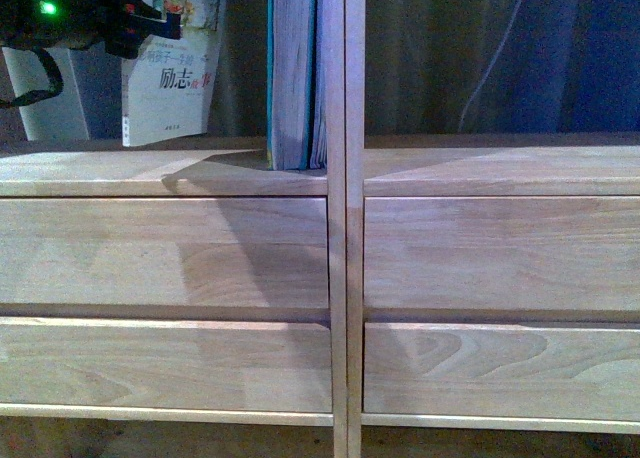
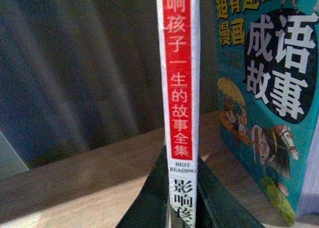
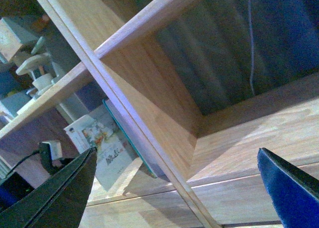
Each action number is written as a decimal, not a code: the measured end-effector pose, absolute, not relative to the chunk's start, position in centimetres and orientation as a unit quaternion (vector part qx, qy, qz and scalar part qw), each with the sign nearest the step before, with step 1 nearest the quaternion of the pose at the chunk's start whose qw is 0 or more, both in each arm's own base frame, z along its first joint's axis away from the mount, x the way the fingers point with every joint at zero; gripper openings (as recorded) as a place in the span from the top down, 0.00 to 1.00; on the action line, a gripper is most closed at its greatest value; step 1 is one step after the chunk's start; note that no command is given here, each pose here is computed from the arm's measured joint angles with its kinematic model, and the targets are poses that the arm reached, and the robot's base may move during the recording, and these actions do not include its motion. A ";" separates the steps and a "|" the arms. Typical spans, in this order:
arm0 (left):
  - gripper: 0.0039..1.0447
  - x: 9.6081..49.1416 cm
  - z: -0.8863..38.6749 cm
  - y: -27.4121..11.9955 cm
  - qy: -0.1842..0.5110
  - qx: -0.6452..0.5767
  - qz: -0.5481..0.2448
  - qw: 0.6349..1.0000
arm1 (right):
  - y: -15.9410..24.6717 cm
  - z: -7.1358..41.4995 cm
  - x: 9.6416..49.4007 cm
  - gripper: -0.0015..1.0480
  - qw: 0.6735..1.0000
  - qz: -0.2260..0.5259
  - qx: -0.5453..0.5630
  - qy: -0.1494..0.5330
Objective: Organize books on shelf
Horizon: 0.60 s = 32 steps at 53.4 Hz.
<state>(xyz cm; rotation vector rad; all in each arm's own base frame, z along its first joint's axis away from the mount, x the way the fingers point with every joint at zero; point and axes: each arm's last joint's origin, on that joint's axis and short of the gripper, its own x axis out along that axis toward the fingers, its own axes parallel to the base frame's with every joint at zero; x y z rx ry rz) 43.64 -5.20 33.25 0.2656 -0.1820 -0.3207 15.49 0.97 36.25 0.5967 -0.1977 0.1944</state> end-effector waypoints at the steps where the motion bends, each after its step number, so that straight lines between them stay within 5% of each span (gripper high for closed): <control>1: 0.94 43.8 33.2 -5.3 -0.091 0.132 -0.159 0.974 | 1.0 36.3 15.5 0.07 0.946 0.098 0.293 -0.097; 32: 0.94 45.5 31.8 -8.5 -0.114 0.124 -0.191 0.967 | -0.7 33.9 16.8 0.07 0.952 0.057 0.290 -0.072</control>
